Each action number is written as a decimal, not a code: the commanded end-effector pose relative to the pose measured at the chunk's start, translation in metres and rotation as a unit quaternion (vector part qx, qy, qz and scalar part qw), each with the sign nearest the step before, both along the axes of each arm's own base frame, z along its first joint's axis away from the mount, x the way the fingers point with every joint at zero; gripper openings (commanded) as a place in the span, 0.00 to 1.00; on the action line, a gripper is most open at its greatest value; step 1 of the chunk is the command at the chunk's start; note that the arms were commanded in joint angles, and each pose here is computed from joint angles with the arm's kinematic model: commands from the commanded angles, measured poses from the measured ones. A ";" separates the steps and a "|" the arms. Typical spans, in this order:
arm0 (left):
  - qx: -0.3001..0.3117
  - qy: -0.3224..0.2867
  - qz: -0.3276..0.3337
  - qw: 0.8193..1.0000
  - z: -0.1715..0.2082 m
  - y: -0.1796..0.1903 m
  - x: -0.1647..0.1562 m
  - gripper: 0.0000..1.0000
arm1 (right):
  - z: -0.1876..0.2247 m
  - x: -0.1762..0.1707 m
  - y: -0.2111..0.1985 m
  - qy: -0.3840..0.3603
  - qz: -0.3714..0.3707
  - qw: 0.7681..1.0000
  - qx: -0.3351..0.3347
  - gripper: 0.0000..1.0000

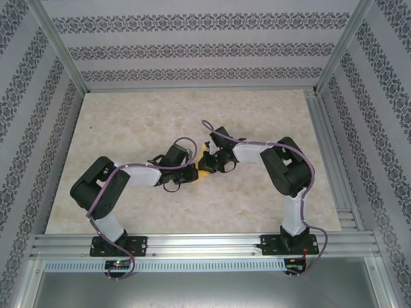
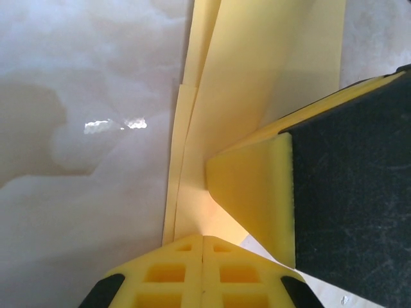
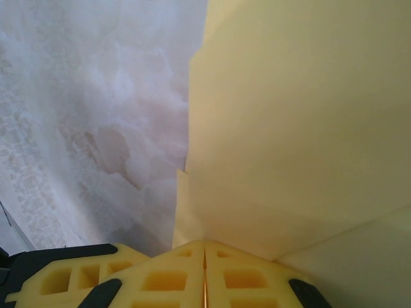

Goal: Fold a paper plane with a square sheet of paper (pick it up from the middle)
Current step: Fourth fold the wing at the center of the table.

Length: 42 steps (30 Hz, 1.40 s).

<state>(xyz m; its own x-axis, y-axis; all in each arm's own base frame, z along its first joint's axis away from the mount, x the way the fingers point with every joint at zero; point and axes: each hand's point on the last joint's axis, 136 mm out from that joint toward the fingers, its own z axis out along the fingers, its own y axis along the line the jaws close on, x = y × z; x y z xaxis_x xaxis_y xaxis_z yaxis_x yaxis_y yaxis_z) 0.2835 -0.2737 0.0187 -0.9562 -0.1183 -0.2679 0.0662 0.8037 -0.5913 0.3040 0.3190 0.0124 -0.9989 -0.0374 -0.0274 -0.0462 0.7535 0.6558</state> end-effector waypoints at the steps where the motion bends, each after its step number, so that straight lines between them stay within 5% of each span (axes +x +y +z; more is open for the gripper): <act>1: 0.019 0.023 0.006 1.000 -0.008 0.013 -0.013 0.00 | -0.029 -0.007 -0.015 0.022 -0.005 0.999 -0.049 0.08; 14: -0.001 0.033 -0.012 0.999 -0.002 0.010 -0.025 0.03 | -0.034 -0.005 -0.023 0.025 -0.016 0.998 -0.063 0.08; 24: 0.049 0.057 -0.012 0.997 -0.011 0.032 -0.043 0.04 | -0.036 -0.006 -0.026 0.025 -0.015 0.997 -0.076 0.08; 33: -0.055 -0.056 0.021 0.997 0.049 0.001 0.004 0.07 | -0.036 -0.005 -0.024 0.024 -0.017 0.997 -0.069 0.08; 42: -0.042 -0.029 0.020 0.998 0.021 -0.009 0.014 0.06 | -0.038 -0.006 -0.024 0.027 -0.019 0.997 -0.070 0.08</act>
<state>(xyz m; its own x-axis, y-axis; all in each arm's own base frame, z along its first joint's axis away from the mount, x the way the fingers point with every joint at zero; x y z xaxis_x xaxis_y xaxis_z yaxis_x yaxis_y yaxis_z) 0.2875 -0.2731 0.0369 -0.9369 -0.1628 -0.3094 0.0701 0.7797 -0.6222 0.3046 0.3182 0.0119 -0.9991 -0.0354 -0.0227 -0.0416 0.7565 0.6526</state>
